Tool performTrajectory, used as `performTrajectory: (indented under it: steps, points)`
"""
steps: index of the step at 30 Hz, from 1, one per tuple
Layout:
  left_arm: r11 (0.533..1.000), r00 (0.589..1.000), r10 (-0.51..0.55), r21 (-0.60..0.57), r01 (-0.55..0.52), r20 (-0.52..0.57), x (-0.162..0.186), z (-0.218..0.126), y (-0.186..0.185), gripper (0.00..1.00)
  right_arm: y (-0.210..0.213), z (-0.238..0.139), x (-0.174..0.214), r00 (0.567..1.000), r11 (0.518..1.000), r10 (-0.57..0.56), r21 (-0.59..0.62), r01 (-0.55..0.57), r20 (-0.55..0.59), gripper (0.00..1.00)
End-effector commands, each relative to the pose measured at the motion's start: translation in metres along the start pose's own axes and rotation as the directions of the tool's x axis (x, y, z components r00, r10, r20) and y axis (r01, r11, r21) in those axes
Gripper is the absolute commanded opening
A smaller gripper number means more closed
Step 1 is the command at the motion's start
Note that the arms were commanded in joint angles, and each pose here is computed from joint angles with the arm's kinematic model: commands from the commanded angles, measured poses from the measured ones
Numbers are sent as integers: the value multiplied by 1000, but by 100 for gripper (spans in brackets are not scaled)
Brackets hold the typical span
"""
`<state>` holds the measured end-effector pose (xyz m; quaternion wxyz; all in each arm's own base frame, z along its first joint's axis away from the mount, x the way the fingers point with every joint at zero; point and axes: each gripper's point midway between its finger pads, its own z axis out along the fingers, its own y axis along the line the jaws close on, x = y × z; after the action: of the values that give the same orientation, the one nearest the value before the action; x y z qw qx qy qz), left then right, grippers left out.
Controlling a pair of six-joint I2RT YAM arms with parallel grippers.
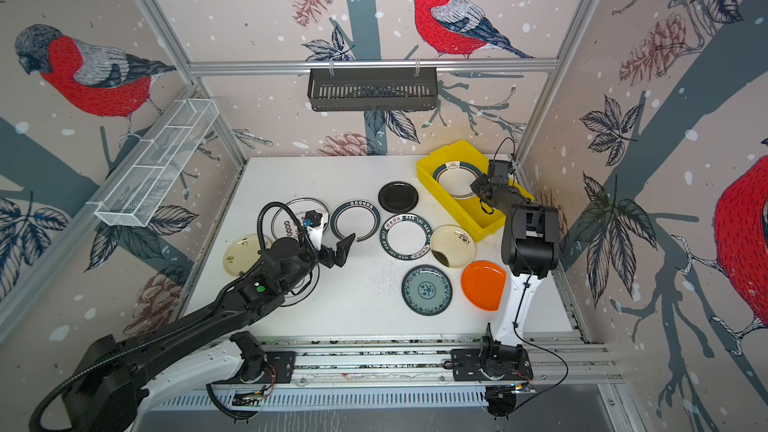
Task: Place the plates into the plastic bin on the countertop
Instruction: 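Lower the plate into the bin and open the right gripper, then move the right gripper back to the next green-rimmed white plate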
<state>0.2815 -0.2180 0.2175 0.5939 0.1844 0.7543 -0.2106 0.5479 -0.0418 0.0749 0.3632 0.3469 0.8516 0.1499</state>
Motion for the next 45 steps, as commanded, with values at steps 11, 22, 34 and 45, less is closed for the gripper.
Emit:
performTrajectory:
  steps: [11, 22, 34, 45]
  points:
    - [999, 1000, -13, -39, 14, 11, -1, 0, 7, 98, 38, -43, -17, 983, 987, -160, -2, 161, 91, 58]
    - [969, 996, -78, -237, 65, -47, -1, -3, 38, 98, 75, -142, 50, 947, 927, -316, -192, 321, 58, 63]
    - [892, 975, -211, -421, 163, -70, 22, -14, 68, 98, 104, -222, 208, 837, 718, -536, -581, 383, -110, 70]
    - [861, 964, -261, -463, 209, -50, 15, -25, 77, 98, 181, -196, 288, 798, 591, -567, -776, 221, -204, 62]
